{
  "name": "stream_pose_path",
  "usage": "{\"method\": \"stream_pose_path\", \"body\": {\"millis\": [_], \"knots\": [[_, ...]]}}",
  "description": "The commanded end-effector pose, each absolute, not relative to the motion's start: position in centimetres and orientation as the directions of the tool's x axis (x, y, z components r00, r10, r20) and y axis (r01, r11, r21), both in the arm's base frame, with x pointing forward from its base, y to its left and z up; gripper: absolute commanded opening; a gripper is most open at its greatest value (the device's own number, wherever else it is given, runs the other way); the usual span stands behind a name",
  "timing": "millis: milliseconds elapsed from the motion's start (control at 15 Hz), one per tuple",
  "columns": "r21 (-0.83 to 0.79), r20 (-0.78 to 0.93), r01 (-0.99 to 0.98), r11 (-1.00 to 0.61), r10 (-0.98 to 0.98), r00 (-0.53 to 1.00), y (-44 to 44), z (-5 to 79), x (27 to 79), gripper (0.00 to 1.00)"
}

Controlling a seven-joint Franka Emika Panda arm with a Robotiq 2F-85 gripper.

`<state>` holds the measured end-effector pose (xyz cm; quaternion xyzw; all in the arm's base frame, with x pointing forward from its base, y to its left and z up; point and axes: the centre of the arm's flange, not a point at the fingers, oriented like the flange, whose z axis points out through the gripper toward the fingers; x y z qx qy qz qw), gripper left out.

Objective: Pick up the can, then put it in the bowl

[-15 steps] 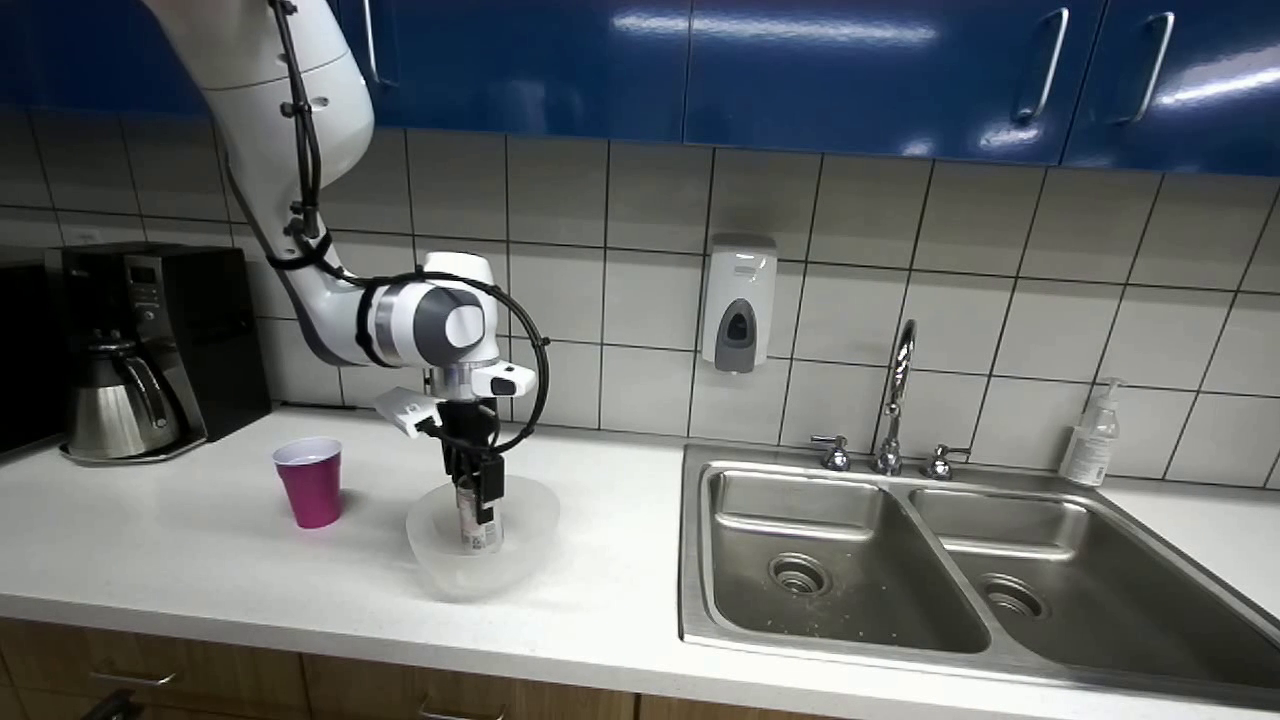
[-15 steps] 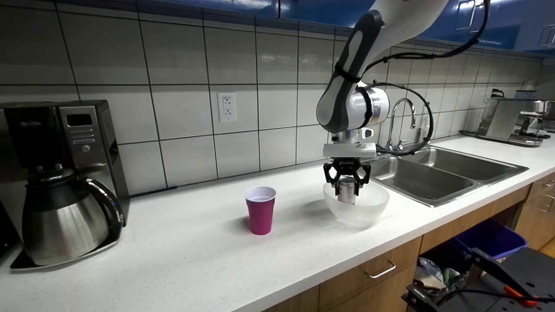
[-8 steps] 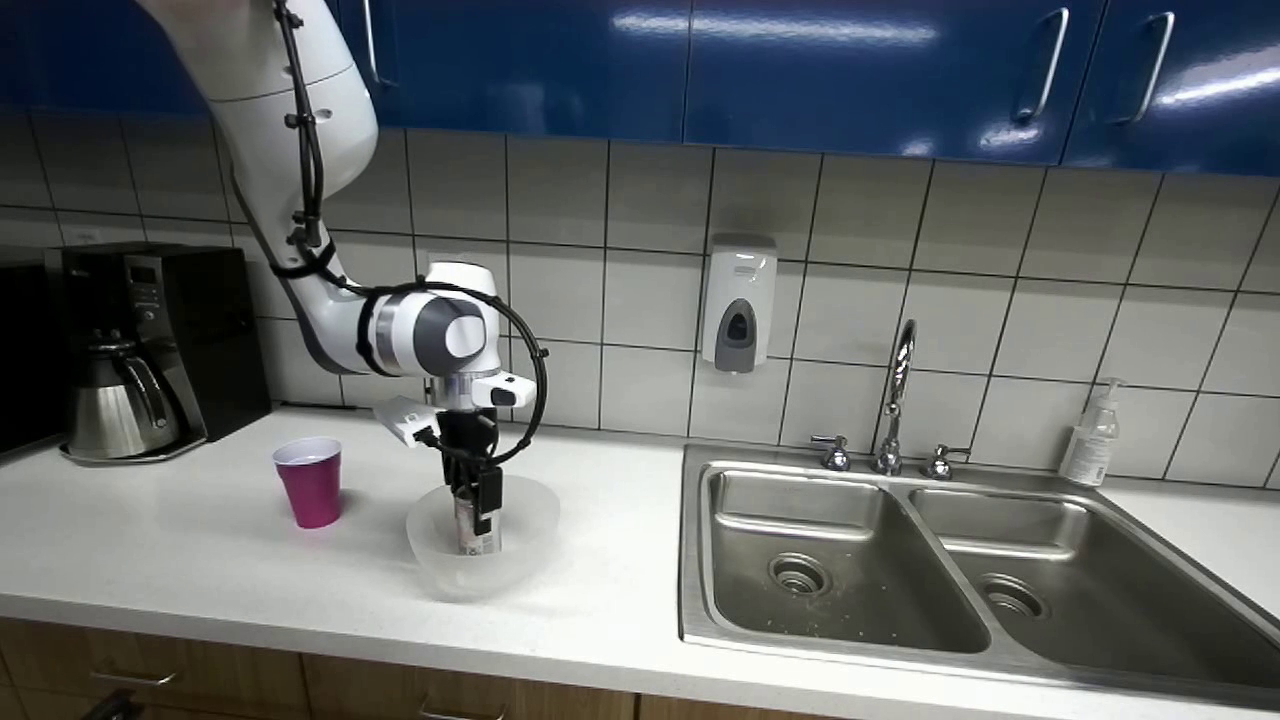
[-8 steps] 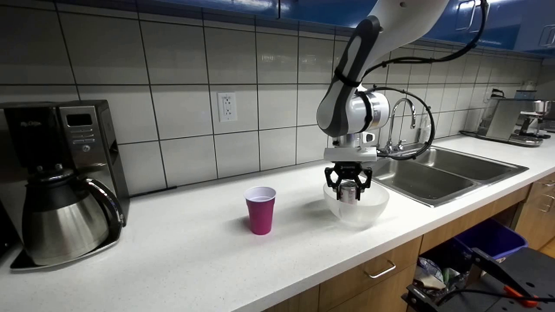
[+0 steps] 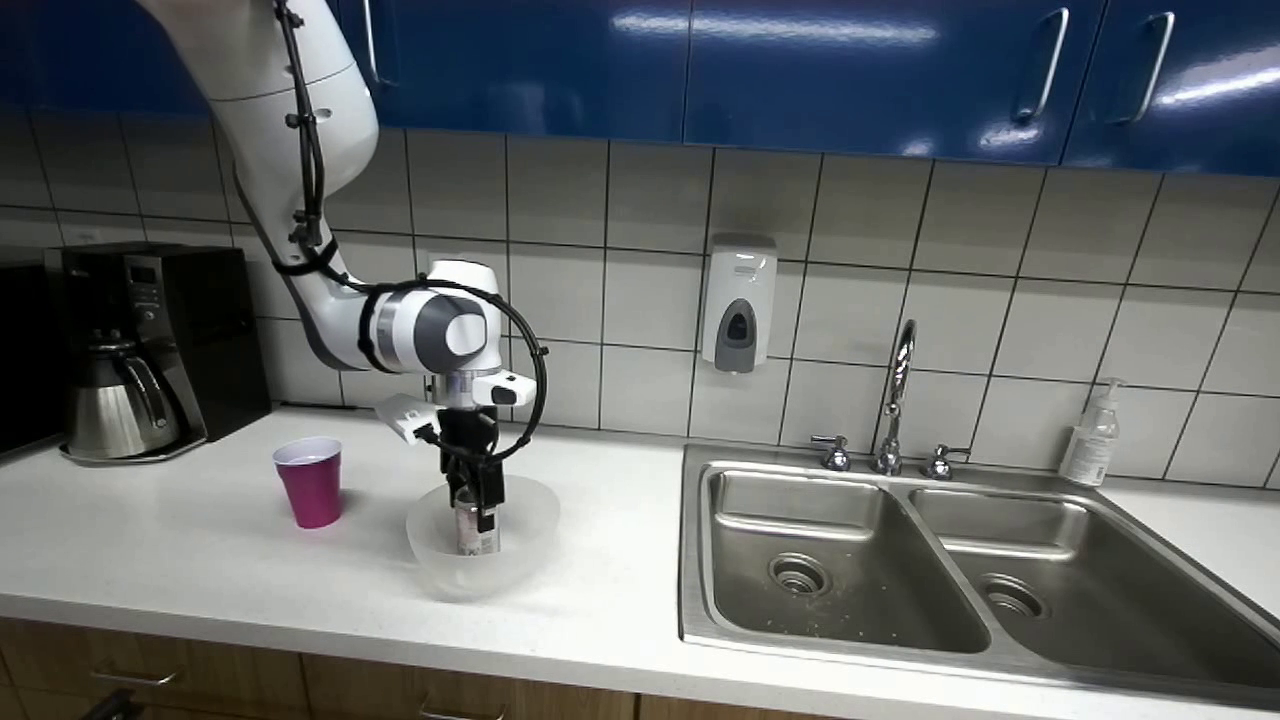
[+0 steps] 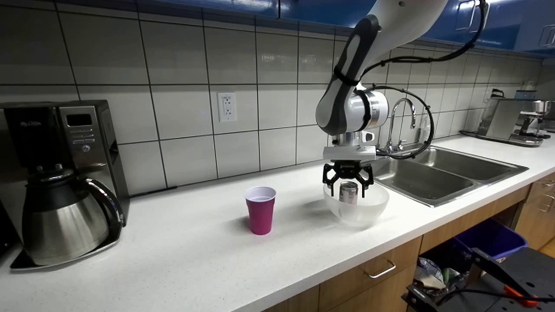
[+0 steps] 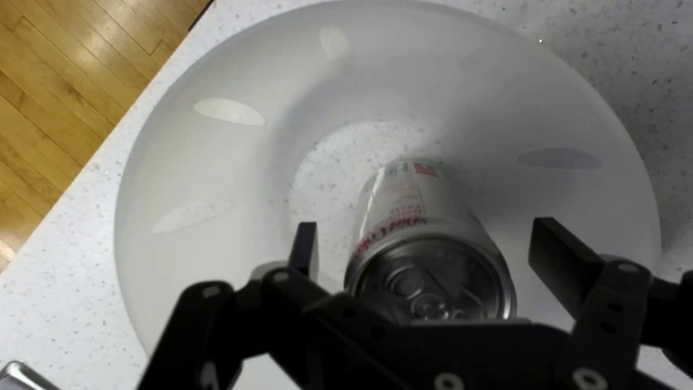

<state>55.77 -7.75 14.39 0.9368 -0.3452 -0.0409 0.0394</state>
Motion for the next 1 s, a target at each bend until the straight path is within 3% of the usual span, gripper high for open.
{"method": "stream_pose_path", "body": {"millis": [0, 933], "knots": [[0.083, -0.073, -0.626, -0.775, -0.632, 0.772, -7.4, 16.5, 55.5, 1.00], [0.061, 0.008, -0.623, -0.779, -0.624, 0.781, -4.6, 24.2, 49.6, 1.00]]}}
